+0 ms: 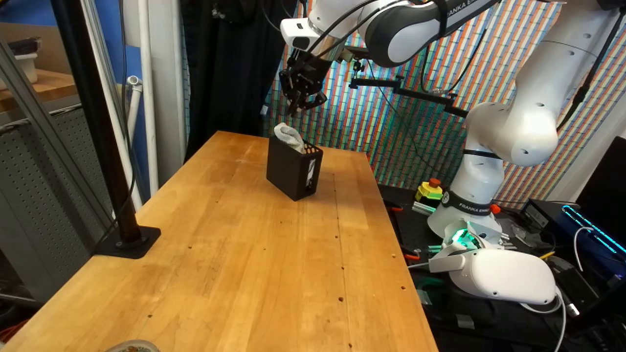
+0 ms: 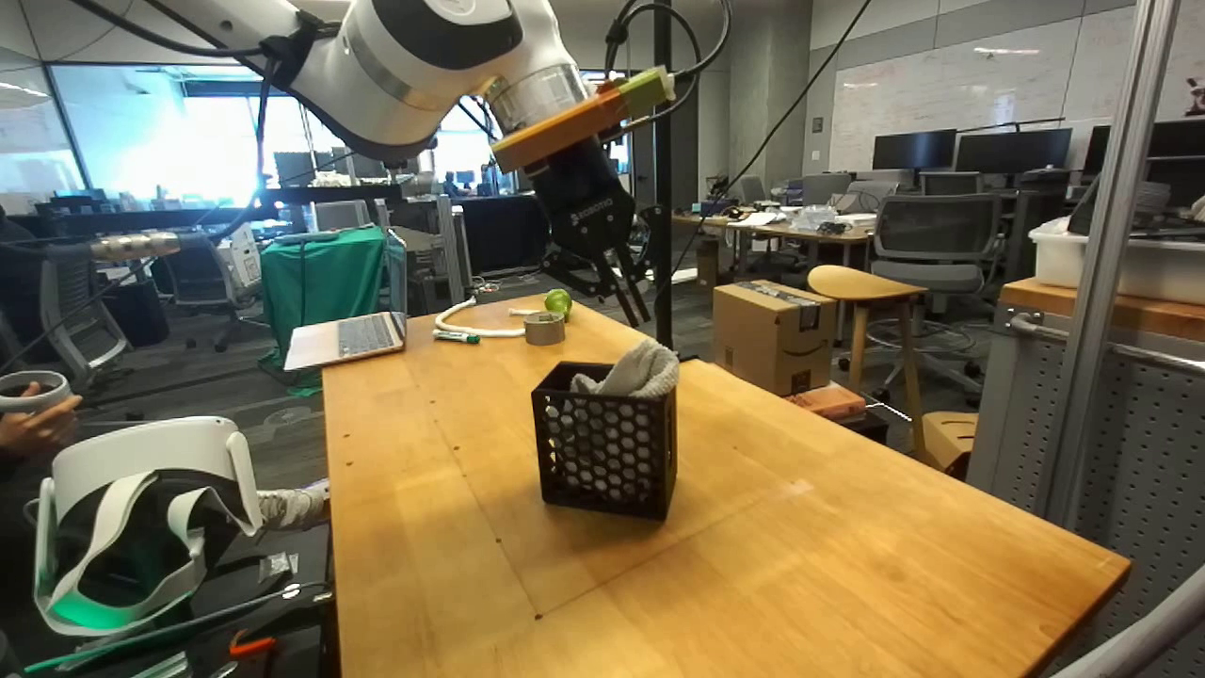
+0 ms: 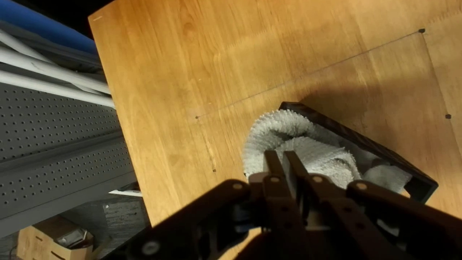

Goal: Place the towel inside the black basket

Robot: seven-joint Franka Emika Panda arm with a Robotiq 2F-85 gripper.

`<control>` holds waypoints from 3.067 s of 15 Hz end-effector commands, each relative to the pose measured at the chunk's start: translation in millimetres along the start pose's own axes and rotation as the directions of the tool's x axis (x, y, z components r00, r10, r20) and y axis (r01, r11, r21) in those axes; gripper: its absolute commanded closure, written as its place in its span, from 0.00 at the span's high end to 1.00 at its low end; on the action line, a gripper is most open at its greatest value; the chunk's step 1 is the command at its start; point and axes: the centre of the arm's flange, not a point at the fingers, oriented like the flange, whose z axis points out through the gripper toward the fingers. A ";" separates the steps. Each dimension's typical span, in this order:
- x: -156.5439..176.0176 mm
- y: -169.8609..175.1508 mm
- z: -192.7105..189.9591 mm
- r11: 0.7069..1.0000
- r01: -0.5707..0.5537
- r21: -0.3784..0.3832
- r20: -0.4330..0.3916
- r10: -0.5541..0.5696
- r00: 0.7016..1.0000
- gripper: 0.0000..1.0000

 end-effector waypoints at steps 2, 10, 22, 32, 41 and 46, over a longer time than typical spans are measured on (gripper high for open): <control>1.7 4.9 11.8 0.997 0.012 -0.074 -0.051 -0.016 0.999 0.12; 10.4 1.8 33.5 0.992 0.061 -0.108 -0.062 -0.068 0.996 0.11; 23.9 -26.0 29.7 1.000 0.000 0.016 -0.064 0.001 0.998 0.12; 11.8 -21.1 47.4 0.995 -0.044 0.089 -0.040 0.048 0.998 0.12; 21.8 -26.2 84.4 0.971 -0.073 0.226 -0.057 0.088 0.994 0.12; 26.3 -26.1 96.2 0.959 -0.060 0.277 -0.074 0.083 0.994 0.12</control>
